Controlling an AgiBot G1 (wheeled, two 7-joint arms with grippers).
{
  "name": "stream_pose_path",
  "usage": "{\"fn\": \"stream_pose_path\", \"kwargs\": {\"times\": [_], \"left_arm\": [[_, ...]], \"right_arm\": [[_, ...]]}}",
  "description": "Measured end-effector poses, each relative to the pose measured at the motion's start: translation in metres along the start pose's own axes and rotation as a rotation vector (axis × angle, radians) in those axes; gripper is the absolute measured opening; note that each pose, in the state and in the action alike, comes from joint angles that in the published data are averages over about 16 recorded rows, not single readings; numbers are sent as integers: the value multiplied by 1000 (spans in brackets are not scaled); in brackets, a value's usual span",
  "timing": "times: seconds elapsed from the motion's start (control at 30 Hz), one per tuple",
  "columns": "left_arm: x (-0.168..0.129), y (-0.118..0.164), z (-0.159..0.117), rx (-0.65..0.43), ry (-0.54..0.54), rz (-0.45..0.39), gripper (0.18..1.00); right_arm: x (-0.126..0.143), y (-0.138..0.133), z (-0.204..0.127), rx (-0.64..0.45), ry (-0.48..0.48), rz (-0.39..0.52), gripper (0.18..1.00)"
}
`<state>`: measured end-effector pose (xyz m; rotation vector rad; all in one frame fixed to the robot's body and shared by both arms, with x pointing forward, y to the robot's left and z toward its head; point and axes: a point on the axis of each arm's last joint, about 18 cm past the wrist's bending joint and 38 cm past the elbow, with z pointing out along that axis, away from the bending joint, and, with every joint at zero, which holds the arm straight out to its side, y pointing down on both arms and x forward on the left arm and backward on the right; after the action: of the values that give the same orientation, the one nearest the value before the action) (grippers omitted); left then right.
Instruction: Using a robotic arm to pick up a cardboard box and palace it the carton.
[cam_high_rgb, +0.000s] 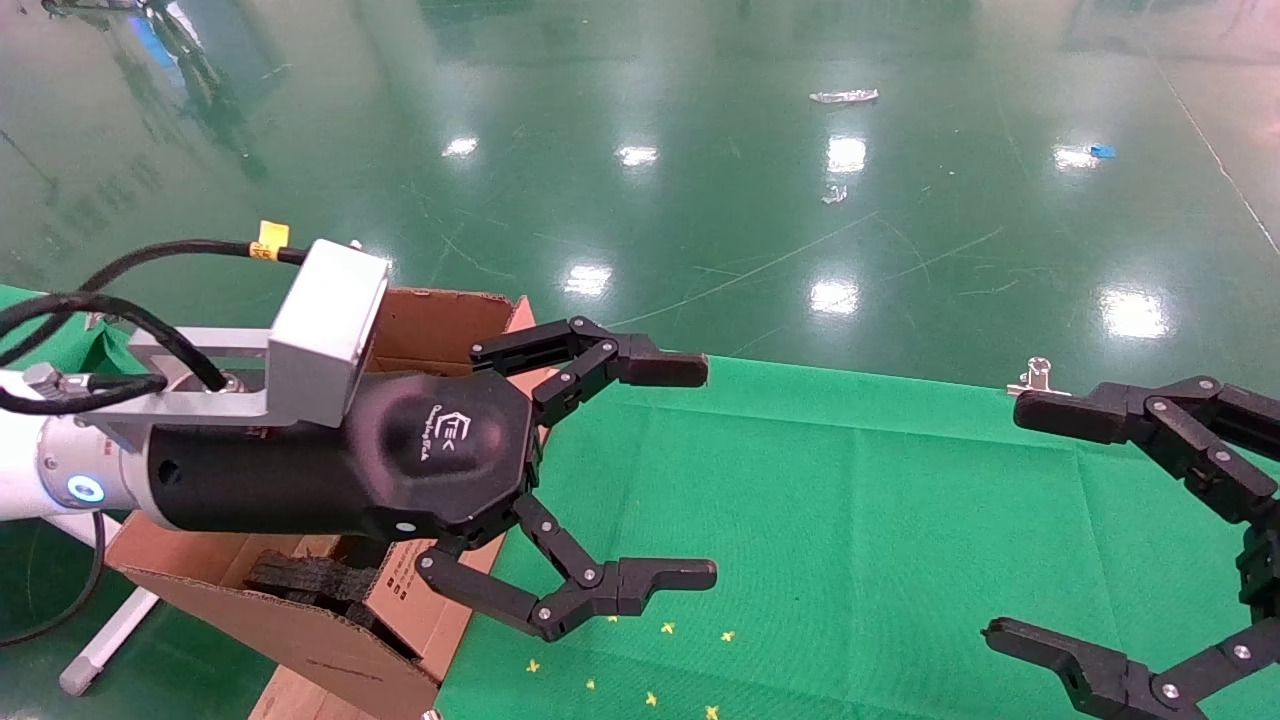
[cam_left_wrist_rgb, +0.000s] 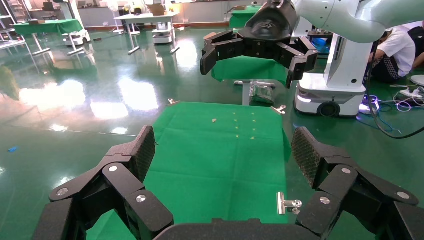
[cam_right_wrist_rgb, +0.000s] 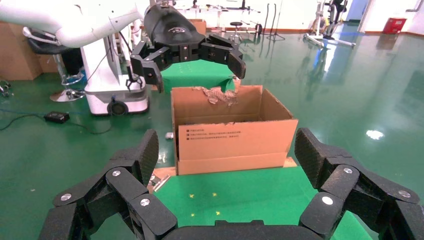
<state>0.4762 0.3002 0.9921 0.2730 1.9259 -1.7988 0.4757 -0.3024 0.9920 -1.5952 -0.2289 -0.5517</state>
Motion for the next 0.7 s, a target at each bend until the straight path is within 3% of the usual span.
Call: {"fn": "stream_pose_path", "kwargs": {"times": [0.7], "left_arm": [[0,0,0,0,0,0,1001]], "right_arm": [[0,0,0,0,0,0,1000]]}}
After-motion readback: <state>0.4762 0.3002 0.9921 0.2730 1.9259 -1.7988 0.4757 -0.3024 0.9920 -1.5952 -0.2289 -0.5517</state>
